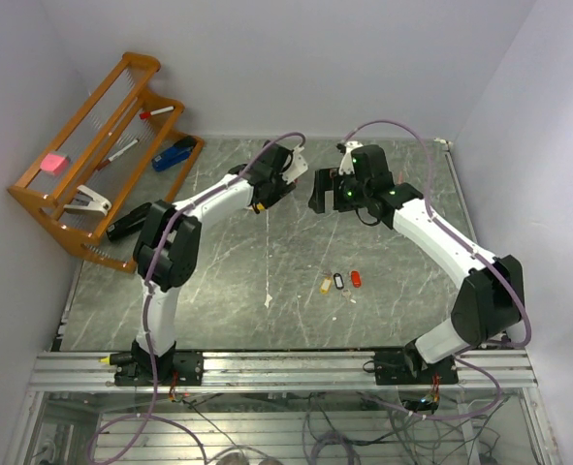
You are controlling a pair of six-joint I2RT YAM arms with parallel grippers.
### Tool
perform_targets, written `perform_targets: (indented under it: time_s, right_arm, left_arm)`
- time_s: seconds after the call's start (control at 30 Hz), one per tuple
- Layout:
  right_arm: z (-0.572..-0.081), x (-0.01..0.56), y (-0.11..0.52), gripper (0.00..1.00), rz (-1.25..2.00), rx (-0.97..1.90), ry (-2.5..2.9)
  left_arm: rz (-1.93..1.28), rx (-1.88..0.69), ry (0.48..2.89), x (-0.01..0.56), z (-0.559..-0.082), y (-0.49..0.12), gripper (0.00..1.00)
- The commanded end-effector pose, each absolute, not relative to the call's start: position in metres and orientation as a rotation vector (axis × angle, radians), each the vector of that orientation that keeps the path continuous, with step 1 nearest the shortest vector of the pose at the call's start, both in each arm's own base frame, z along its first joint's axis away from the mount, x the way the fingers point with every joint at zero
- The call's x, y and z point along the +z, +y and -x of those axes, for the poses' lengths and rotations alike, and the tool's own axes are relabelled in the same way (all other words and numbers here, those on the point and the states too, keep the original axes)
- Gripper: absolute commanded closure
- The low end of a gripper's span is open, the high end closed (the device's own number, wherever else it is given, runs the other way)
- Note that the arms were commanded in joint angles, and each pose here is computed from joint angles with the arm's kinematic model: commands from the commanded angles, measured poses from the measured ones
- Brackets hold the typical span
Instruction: Put the keys on the keyring
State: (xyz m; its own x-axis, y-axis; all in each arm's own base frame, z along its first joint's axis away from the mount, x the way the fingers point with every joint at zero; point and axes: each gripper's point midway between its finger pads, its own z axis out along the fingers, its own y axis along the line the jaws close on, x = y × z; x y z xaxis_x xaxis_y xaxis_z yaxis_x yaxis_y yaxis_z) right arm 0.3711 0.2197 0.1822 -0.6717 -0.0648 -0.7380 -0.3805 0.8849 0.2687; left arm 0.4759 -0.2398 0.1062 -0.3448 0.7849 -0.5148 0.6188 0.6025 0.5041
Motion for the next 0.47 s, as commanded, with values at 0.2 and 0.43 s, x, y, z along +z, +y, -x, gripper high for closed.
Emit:
perform_targets:
  time_s: [0.2,0.43]
  right_arm:
    - [-0.384,0.199,0.191,0.0,0.084,0.38,2.251]
    - [-0.385,0.206,0.182,0.0,0.073,0.344,2.212]
  left_arm:
    - [-0.9,0.179,1.981,0.227,-0.46,-0.238,0.26]
    - [-0.853,0.227,1.948,0.252,-0.446,-0.217,0.06]
